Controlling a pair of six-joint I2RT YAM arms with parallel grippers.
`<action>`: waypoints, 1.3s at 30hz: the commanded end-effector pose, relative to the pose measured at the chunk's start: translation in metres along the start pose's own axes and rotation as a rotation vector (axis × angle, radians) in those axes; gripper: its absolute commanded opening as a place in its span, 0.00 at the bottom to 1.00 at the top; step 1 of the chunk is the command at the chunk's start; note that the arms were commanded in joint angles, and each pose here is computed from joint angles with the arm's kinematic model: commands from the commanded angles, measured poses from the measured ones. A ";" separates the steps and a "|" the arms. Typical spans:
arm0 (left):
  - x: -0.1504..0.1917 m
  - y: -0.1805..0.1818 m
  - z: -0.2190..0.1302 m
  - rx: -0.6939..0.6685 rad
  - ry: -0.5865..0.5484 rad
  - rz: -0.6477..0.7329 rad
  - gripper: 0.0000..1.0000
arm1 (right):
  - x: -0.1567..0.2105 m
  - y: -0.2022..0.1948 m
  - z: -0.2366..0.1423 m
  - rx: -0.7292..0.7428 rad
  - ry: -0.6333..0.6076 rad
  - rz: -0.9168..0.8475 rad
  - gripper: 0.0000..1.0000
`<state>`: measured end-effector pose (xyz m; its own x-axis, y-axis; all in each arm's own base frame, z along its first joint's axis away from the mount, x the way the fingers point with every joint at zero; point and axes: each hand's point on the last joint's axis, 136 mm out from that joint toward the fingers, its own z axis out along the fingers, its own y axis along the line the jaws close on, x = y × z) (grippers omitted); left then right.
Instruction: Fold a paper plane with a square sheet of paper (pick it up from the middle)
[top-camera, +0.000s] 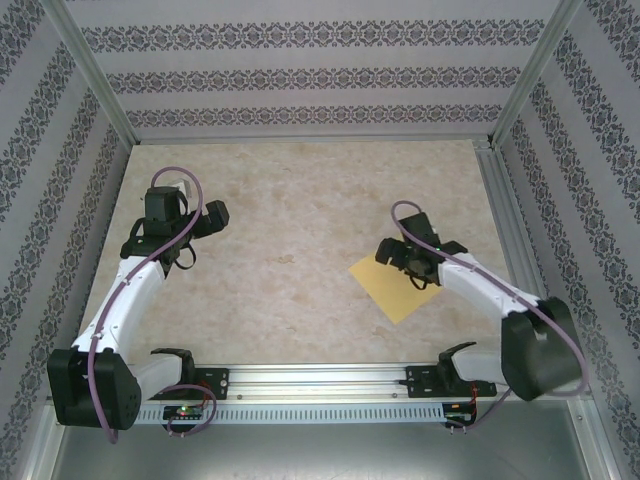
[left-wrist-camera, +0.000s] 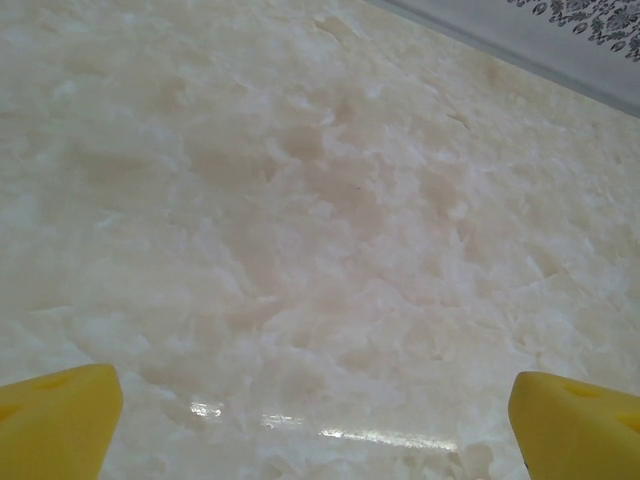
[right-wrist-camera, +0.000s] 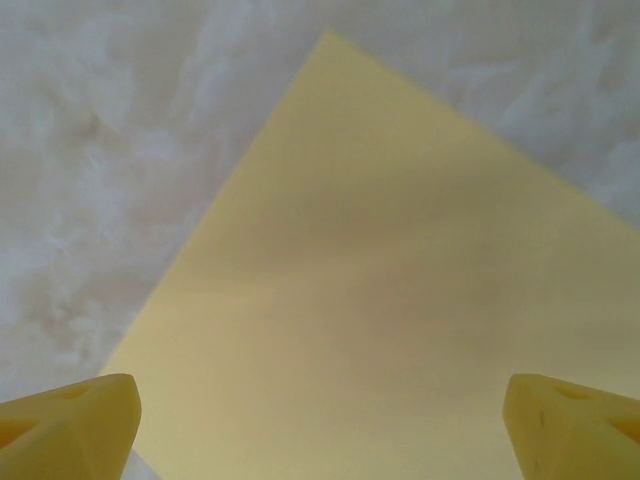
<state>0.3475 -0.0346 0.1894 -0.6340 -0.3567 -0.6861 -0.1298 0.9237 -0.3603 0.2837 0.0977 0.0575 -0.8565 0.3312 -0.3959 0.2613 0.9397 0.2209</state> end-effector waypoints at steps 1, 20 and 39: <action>-0.003 -0.010 -0.004 0.029 0.008 -0.021 1.00 | -0.001 0.011 0.009 0.073 -0.007 0.016 0.93; 0.010 -0.009 0.000 0.039 0.055 -0.048 1.00 | 0.069 0.128 0.054 -0.048 0.140 0.093 0.94; 0.017 -0.006 0.006 0.022 0.098 -0.073 1.00 | 0.001 0.129 0.014 0.100 0.084 -0.326 0.98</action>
<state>0.3429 -0.0424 0.1748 -0.6816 -0.3948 -0.6161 -0.1529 0.9002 -0.4077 0.3297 0.2536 0.0647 -0.9148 0.1624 -0.3699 0.1030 0.9791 0.1752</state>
